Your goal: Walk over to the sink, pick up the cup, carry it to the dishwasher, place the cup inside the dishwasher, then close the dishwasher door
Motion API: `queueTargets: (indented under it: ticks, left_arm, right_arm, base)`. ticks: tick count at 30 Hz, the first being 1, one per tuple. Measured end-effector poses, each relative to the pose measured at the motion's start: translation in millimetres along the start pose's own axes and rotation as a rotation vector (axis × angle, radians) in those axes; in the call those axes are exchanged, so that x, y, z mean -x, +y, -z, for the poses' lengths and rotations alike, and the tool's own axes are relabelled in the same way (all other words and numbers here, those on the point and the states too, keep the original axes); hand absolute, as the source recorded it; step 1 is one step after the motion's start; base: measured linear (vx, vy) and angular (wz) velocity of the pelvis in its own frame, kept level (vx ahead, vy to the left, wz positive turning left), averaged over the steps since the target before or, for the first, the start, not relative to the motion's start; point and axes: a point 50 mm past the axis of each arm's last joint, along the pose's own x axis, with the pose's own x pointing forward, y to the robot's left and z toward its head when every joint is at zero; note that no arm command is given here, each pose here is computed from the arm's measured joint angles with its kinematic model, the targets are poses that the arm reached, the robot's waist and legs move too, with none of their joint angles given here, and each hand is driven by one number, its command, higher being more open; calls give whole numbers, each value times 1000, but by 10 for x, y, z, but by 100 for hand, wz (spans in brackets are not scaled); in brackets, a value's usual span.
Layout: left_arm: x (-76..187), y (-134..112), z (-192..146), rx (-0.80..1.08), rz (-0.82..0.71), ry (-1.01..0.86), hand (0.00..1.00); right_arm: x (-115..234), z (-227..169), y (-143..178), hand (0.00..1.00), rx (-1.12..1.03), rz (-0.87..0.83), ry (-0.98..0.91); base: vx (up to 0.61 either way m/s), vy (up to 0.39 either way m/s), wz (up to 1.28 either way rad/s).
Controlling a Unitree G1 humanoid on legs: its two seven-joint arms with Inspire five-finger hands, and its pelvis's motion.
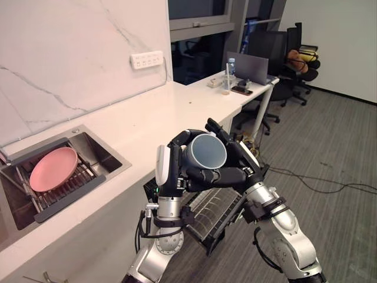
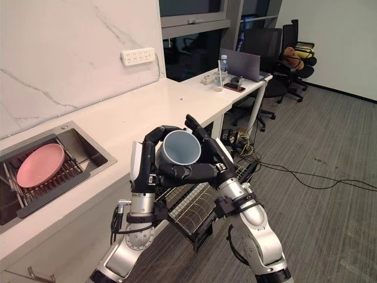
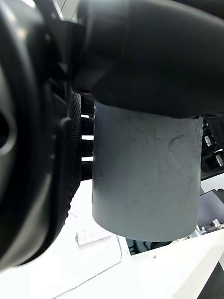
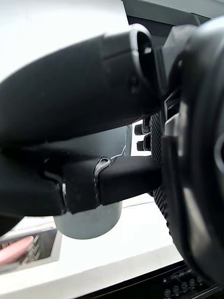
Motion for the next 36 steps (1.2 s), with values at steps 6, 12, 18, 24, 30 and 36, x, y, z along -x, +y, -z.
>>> queueTargets:
  ticks: [6, 12, 18, 24, 30, 36]
  left_arm:
    - [0, 8, -2, 9, -12, -1, 0]
    - [16, 43, 15, -5, -22, -7, 0]
    - [30, 41, 9, 4, -39, -6, 0]
    - [31, 44, 8, 4, -47, -7, 0]
    - [26, 39, -25, 6, -49, -23, 100]
    - [41, -19, -173, 68, -16, -108, 100]
  right_arm:
    - [-30, -1, -5, 0, -26, -19, 18]
    - [-76, 62, -20, 0, -33, -55, 65]
    - [-132, 58, -57, 0, 3, -59, 76]
    - [-136, 55, -55, 0, 0, -57, 73]
    - [-141, 34, -49, 0, -30, -43, 42]
    - [-160, -29, -18, 0, -221, -19, -72]
  base:
    - [0, 0, 1]
    - [0, 0, 0]
    - [0, 0, 0]
    - [0, 0, 0]
    - [0, 0, 0]
    - [0, 0, 0]
